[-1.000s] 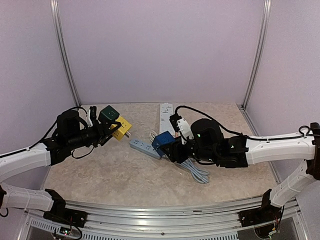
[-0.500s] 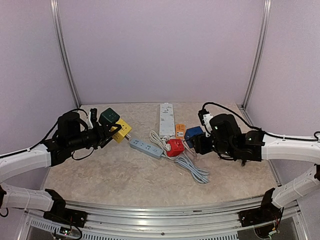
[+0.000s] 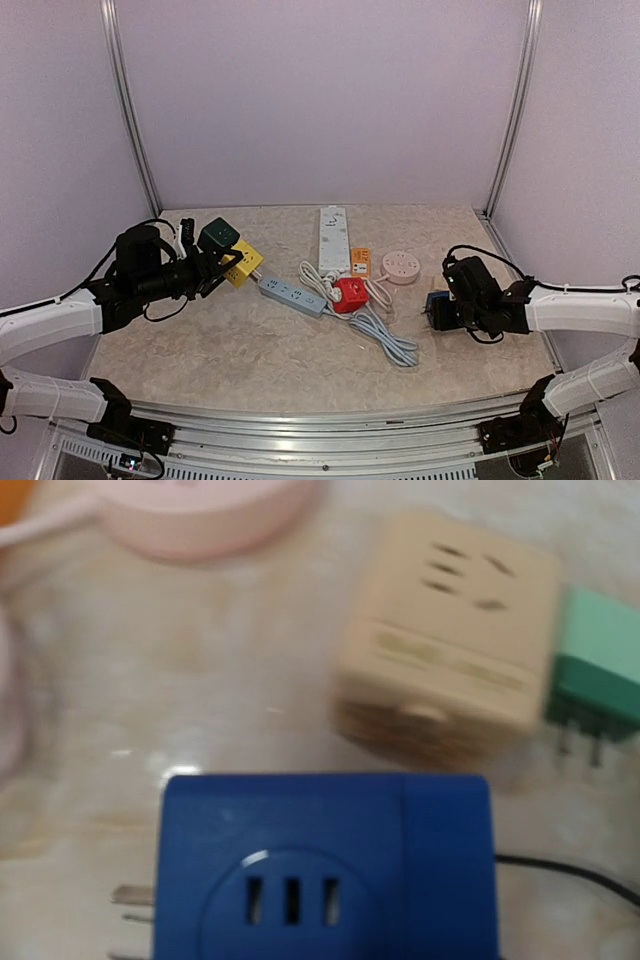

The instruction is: Pull the plug off the socket

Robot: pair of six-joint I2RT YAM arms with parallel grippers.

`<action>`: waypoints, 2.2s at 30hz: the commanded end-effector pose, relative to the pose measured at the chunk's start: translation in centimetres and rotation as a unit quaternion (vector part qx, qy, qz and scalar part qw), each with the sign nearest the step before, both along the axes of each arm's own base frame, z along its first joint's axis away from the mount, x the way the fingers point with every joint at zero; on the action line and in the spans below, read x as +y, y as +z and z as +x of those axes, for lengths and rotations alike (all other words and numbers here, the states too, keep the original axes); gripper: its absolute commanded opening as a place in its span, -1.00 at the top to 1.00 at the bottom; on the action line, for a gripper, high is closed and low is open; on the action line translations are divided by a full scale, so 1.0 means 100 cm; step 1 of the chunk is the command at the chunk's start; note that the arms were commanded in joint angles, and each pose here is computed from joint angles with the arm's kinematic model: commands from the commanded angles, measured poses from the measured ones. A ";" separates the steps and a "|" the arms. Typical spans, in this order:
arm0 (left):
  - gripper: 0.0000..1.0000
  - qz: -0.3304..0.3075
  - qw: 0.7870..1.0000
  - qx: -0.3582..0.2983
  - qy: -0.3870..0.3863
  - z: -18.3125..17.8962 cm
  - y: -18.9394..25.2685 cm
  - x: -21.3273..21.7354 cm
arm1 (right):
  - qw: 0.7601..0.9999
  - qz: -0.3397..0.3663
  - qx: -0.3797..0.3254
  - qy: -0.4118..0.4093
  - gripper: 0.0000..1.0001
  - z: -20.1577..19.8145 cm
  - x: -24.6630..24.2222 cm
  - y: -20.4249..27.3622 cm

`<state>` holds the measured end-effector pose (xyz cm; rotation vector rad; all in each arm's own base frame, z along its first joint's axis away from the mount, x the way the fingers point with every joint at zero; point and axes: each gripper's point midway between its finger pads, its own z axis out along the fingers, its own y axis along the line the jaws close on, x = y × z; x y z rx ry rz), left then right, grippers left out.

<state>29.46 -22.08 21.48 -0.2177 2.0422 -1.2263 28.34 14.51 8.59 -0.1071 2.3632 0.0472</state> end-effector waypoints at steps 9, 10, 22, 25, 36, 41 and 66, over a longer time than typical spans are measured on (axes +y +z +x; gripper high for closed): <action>0.30 -0.011 1.000 -0.028 -0.005 0.000 0.014 0.001 | 0.996 -0.008 0.001 -0.093 1.00 0.012 -0.057 -0.017; 0.30 -0.011 1.000 -0.027 -0.005 0.000 0.014 0.000 | 0.995 -0.005 0.003 -0.099 1.00 0.013 -0.060 -0.018; 0.29 -0.012 0.999 -0.028 -0.013 0.000 0.015 -0.003 | 0.994 0.012 0.014 -0.111 0.22 0.010 -0.069 -0.027; 0.30 -0.012 0.999 -0.028 -0.014 0.001 0.014 -0.003 | 0.994 0.013 0.012 -0.111 -0.06 0.009 -0.069 -0.024; 0.30 -0.016 0.999 -0.027 -0.020 -0.001 0.016 -0.005 | 0.995 0.021 -0.010 -0.096 -0.80 0.007 -0.068 0.001; 0.30 -0.021 0.999 -0.033 -0.029 -0.001 0.022 -0.010 | 0.991 0.103 -0.077 0.016 -0.76 0.010 -0.024 0.048; 0.30 -0.033 0.977 -0.103 -0.184 -0.031 0.052 -0.115 | 0.853 0.177 -0.279 0.403 -0.79 -0.080 0.259 0.169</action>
